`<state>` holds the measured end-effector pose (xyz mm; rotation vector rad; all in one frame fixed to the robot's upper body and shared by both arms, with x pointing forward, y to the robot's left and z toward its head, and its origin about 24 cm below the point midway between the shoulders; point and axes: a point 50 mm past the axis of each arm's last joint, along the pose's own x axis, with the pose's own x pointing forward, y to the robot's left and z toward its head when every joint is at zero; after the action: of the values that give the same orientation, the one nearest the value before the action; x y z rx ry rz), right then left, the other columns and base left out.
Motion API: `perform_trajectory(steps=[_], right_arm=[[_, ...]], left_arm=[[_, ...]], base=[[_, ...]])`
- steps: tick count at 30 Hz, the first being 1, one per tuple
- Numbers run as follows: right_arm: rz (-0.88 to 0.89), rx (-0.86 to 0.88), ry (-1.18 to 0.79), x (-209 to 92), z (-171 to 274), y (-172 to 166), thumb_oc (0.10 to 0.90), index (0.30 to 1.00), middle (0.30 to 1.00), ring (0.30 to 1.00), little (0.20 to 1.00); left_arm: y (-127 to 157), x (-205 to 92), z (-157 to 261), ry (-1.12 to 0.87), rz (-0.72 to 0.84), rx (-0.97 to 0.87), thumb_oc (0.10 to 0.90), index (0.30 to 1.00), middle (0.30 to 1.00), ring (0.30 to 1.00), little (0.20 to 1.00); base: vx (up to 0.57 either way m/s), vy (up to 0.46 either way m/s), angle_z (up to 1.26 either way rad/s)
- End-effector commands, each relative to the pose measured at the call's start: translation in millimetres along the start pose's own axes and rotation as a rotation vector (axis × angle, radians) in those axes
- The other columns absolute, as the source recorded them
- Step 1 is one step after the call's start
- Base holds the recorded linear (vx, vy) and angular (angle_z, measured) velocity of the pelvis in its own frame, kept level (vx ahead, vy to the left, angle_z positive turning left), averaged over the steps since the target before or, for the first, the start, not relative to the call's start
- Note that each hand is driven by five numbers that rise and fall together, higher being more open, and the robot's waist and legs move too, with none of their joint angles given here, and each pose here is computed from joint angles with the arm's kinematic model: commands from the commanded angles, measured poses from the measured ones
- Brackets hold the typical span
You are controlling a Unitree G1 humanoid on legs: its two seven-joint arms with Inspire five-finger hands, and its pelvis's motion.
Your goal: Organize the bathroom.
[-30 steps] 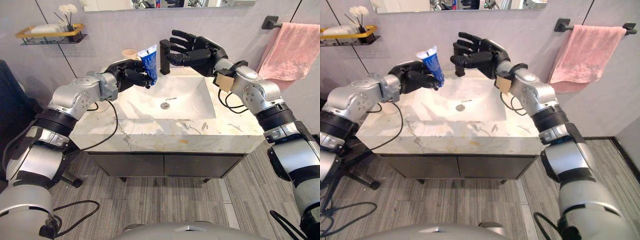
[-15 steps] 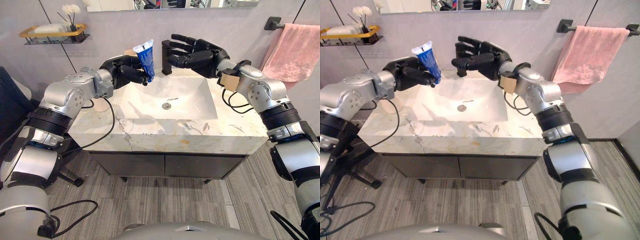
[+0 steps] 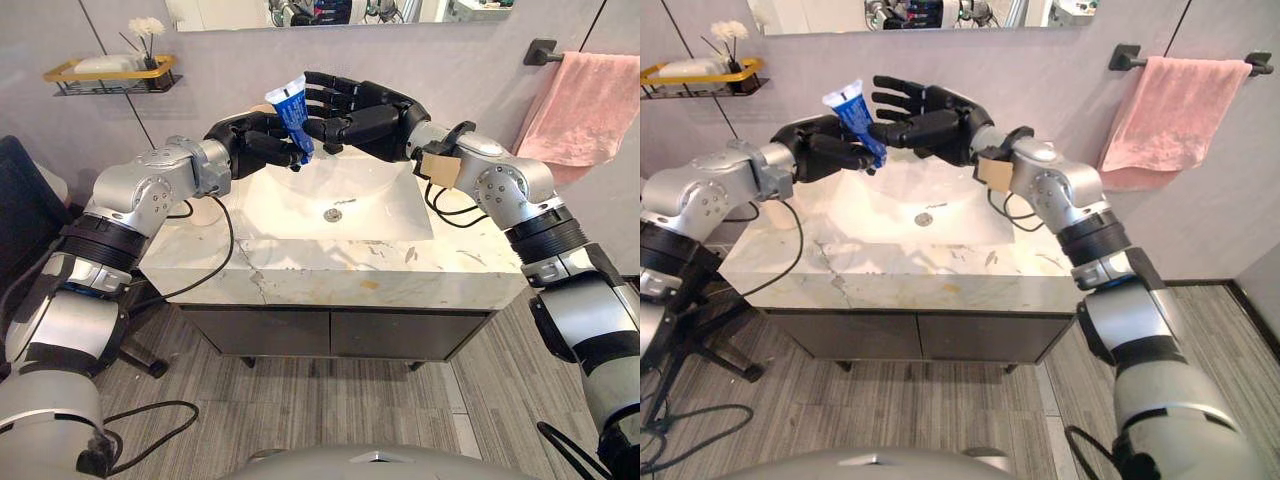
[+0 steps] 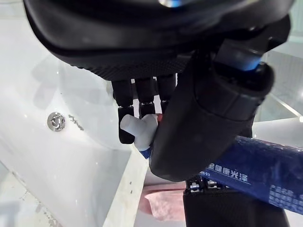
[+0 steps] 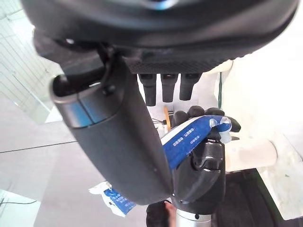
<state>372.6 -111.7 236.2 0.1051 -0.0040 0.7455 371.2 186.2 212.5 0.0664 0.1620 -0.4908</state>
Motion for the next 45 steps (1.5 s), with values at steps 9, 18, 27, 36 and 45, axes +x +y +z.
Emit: perform_trajectory(steps=[9, 18, 27, 36, 45], right_arm=[[0.073, -0.086, -0.275, 14.1, 51.0, 23.1, 0.800, 0.900, 0.900, 0.900, 0.900], [-0.015, -0.150, -0.329, 15.0, 65.6, 16.5, 0.800, 0.900, 0.900, 0.900, 0.900], [-0.077, -0.193, -0.310, 12.4, 63.8, 4.6, 0.800, 0.900, 0.900, 0.900, 0.900], [-0.101, -0.208, -0.320, 9.1, 66.7, -1.6, 0.800, 0.900, 0.900, 0.900, 0.900], [-0.108, -0.177, -0.325, 9.3, 67.4, -1.8, 0.800, 0.900, 0.900, 0.900, 0.900]], left_arm=[[-11.1, 7.3, 52.2, -0.183, -0.053, -0.031, 0.400, 0.300, 0.300, 0.300, 0.300], [-17.4, 12.6, 48.9, -0.161, -0.076, -0.034, 0.400, 0.300, 0.300, 0.300, 0.300], [-21.4, 13.9, 46.1, -0.138, -0.087, -0.038, 0.400, 0.300, 0.300, 0.300, 0.300], [-20.9, 14.4, 36.2, -0.075, -0.118, -0.051, 0.400, 0.300, 0.300, 0.300, 0.300], [-20.4, 15.1, 24.3, 0.016, -0.142, -0.034, 0.400, 0.300, 0.300, 0.300, 0.300]], base=[[0.00, 0.000, 0.00], [0.00, 0.000, 0.00], [0.01, -0.001, 0.00], [0.02, 0.001, 0.00], [0.00, 0.000, 0.00]])
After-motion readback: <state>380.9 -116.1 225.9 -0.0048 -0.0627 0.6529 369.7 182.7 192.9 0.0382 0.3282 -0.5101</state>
